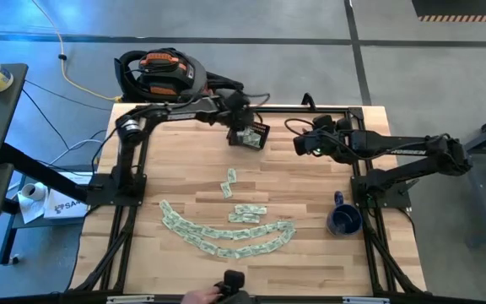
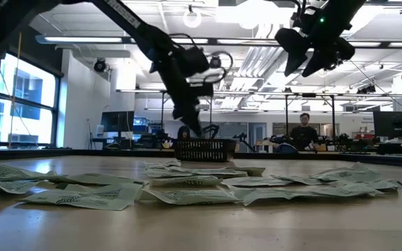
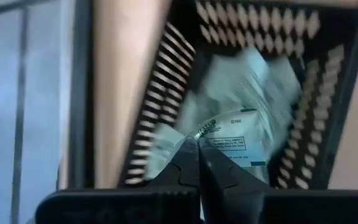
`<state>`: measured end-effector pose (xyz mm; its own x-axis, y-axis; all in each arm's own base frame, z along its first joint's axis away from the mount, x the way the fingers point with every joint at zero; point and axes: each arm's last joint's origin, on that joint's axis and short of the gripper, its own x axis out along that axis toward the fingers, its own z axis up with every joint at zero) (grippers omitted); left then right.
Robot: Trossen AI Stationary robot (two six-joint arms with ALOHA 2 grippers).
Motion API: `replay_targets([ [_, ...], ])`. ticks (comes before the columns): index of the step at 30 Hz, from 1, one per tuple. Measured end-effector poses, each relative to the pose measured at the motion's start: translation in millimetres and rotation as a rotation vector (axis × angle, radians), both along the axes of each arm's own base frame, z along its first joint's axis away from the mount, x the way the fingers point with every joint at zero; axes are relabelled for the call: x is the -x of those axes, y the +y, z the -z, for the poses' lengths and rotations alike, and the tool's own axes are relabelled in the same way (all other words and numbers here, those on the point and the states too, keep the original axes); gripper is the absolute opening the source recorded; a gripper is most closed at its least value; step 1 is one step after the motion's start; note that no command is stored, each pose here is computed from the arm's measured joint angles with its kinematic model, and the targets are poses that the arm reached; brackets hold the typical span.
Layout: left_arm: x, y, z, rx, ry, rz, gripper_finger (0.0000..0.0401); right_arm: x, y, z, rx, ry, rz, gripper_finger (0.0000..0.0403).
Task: Pick and place Stevia / Truvia into bins
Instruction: Put the stevia packet into the black bin
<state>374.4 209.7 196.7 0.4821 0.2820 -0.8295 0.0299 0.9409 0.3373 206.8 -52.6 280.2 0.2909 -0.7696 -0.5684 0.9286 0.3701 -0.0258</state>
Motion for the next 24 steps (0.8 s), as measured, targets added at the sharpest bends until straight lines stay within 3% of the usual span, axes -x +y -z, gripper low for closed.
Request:
replay_targets([
  [4, 2, -2, 17, 0.025, 0.101, 0.023, 0.0033, 2, 0, 1, -0.009, 0.025, -0.003, 0.0245],
  [11, 3, 3, 19, -0.004, 0.107, -0.157, 0.0045, 3, 0, 2, -0.006, 0.04, 0.001, 0.0245],
  [15, 3, 3, 11, -0.011, 0.069, -0.213, 0.0073, 3, 0, 2, -0.001, 0.046, 0.001, 0.0245],
  [24, 8, -6, 2, 0.122, 0.037, -0.315, 0.0144, 4, 1, 3, -0.003, 0.068, -0.001, 0.0245],
])
